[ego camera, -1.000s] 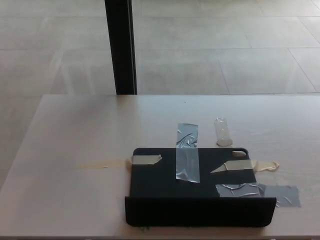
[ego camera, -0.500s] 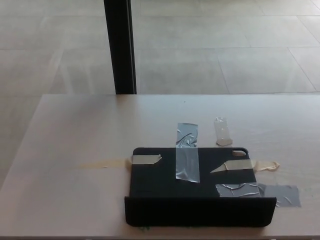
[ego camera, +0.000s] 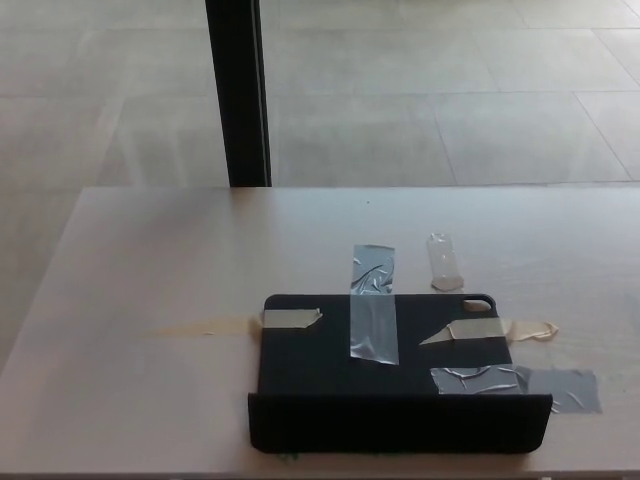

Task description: The robot uses its right hand to open a folded tablet cover kept in the middle of the desk

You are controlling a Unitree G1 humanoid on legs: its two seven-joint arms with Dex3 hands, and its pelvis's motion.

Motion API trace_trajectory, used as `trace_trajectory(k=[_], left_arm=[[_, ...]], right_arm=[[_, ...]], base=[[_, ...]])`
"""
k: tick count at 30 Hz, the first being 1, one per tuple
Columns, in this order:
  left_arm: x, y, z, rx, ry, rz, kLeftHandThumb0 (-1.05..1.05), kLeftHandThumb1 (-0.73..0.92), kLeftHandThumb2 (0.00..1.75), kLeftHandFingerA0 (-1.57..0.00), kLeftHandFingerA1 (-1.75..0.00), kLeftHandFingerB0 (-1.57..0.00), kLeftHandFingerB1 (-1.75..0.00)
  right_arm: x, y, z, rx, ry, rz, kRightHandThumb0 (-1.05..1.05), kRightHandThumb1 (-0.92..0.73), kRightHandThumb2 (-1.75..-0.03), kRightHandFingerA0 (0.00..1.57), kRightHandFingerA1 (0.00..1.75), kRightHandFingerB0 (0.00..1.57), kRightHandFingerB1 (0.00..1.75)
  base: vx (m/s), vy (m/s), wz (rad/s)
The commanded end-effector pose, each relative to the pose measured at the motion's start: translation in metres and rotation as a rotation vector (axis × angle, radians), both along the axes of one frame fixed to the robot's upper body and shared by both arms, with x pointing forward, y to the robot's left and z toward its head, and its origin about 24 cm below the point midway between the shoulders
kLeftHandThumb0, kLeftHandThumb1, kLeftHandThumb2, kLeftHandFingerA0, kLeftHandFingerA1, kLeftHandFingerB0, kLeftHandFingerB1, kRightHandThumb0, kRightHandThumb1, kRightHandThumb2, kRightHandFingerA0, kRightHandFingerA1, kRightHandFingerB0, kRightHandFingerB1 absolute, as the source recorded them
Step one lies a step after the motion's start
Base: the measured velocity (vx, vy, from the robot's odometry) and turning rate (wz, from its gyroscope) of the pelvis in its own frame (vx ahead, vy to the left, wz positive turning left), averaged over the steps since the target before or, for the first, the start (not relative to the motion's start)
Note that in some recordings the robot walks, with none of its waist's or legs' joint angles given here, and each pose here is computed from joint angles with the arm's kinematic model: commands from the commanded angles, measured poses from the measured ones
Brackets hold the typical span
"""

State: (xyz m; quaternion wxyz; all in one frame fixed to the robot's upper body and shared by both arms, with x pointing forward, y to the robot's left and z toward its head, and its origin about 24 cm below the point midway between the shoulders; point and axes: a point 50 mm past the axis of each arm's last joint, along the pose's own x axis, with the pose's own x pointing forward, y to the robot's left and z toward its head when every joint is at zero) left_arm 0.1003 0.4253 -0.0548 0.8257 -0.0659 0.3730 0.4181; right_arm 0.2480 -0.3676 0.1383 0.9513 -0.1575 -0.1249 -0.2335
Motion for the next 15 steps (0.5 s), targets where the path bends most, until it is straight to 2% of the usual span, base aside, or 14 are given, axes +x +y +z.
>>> trace_trajectory(k=[1,2,4,10,12,13,14,15], left_arm=[[-0.009,0.010,0.007,-0.022,-0.032,0.066,-0.77,0.86,0.66,-0.71,-0.80,-0.50,-0.66],[-0.009,0.010,0.006,-0.021,-0.030,0.066,-0.76,0.86,0.66,-0.72,-0.81,-0.51,-0.67],[-0.009,0.009,0.006,-0.021,-0.029,0.068,-0.77,0.86,0.65,-0.77,-0.82,-0.53,-0.68],[-0.008,0.009,0.006,-0.017,-0.021,0.074,-0.78,0.85,0.65,-0.76,-0.80,-0.54,-0.67],[-0.008,0.010,0.007,-0.012,-0.020,0.067,-0.76,0.86,0.66,-0.75,-0.80,-0.52,-0.66],[-0.007,0.010,0.007,-0.013,-0.025,0.070,-0.76,0.86,0.65,-0.76,-0.81,-0.53,-0.68],[-0.007,0.010,0.007,-0.014,-0.031,0.074,-0.76,0.86,0.65,-0.76,-0.81,-0.53,-0.68],[-0.006,0.010,0.008,-0.007,-0.028,0.062,-0.77,0.86,0.65,-0.77,-0.81,-0.54,-0.68]], right_arm=[[0.033,0.130,0.004,-0.596,0.040,0.493,-0.82,-0.72,-1.09,0.52,0.56,0.28,0.46],[0.033,0.135,0.000,-0.629,0.046,0.510,-0.82,-0.90,-0.68,0.61,0.41,0.34,0.30],[0.034,0.150,-0.010,-0.698,0.089,0.571,-0.83,-0.88,-0.67,0.60,0.47,0.31,0.30],[0.033,0.175,-0.028,-0.879,0.187,0.680,-0.85,-0.92,-0.68,0.57,0.54,0.30,0.30],[0.032,0.186,-0.036,-0.942,0.236,0.734,-0.87,-0.92,-0.68,0.44,0.54,0.28,0.29],[0.032,0.189,-0.039,-0.963,0.241,0.750,-0.91,-0.76,-0.86,0.40,0.57,0.22,0.36],[0.032,0.190,-0.040,-0.979,0.241,0.762,-0.91,-0.76,-0.86,0.40,0.57,0.22,0.36],[0.032,0.197,-0.048,-0.997,0.262,0.801,-0.86,-0.91,-0.68,0.41,0.50,0.25,0.29]], base=[[0.00,0.000,0.00],[0.00,0.000,0.00],[0.00,0.000,0.00],[0.00,0.000,0.00],[0.00,0.000,0.00],[0.00,0.000,0.00],[0.00,0.000,0.00],[0.00,0.000,0.00]])
